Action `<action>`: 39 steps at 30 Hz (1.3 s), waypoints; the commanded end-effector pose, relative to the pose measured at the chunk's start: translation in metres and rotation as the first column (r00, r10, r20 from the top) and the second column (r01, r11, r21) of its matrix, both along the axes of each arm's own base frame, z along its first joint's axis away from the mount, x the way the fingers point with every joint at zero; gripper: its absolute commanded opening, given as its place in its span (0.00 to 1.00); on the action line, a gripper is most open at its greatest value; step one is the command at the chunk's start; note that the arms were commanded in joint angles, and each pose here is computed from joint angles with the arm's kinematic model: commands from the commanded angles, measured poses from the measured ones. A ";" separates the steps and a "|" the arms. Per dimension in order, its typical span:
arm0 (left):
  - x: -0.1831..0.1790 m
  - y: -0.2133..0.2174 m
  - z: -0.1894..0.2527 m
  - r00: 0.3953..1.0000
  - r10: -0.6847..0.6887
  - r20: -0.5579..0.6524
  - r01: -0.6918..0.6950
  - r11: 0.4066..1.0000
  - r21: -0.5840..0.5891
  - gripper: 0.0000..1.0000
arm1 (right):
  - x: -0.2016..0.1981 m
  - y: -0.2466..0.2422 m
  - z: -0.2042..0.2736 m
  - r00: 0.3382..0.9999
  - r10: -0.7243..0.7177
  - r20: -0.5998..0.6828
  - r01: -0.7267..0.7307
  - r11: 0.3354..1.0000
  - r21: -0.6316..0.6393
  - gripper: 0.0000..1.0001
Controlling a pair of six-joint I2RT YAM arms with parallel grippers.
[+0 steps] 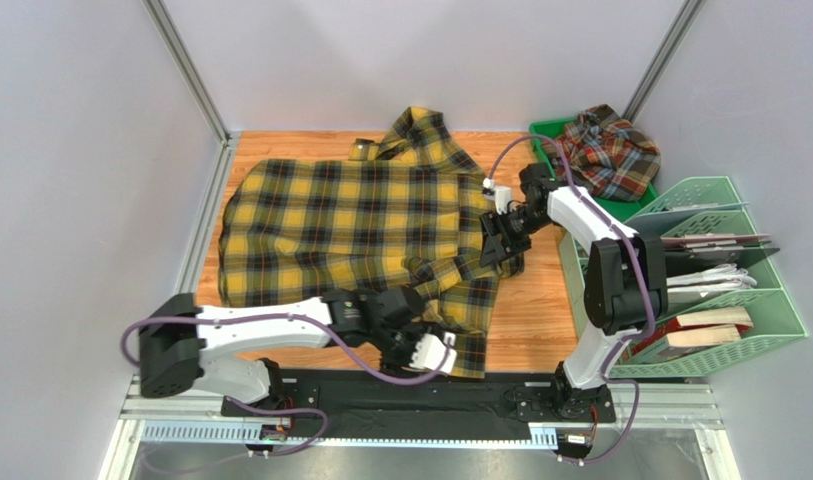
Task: Fold and stack the long sleeve shirts
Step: Flatten the shirt out
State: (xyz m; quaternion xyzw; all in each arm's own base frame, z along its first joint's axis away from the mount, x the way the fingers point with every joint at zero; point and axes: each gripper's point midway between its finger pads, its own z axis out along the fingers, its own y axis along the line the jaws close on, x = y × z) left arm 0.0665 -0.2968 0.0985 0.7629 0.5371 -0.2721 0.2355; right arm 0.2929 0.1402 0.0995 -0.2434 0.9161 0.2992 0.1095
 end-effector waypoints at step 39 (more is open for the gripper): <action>-0.101 -0.038 0.044 0.870 -0.407 -0.279 0.433 0.901 0.036 0.48 | 0.029 -0.013 -0.083 0.994 0.049 -0.093 -0.074 0.957 -0.280 0.56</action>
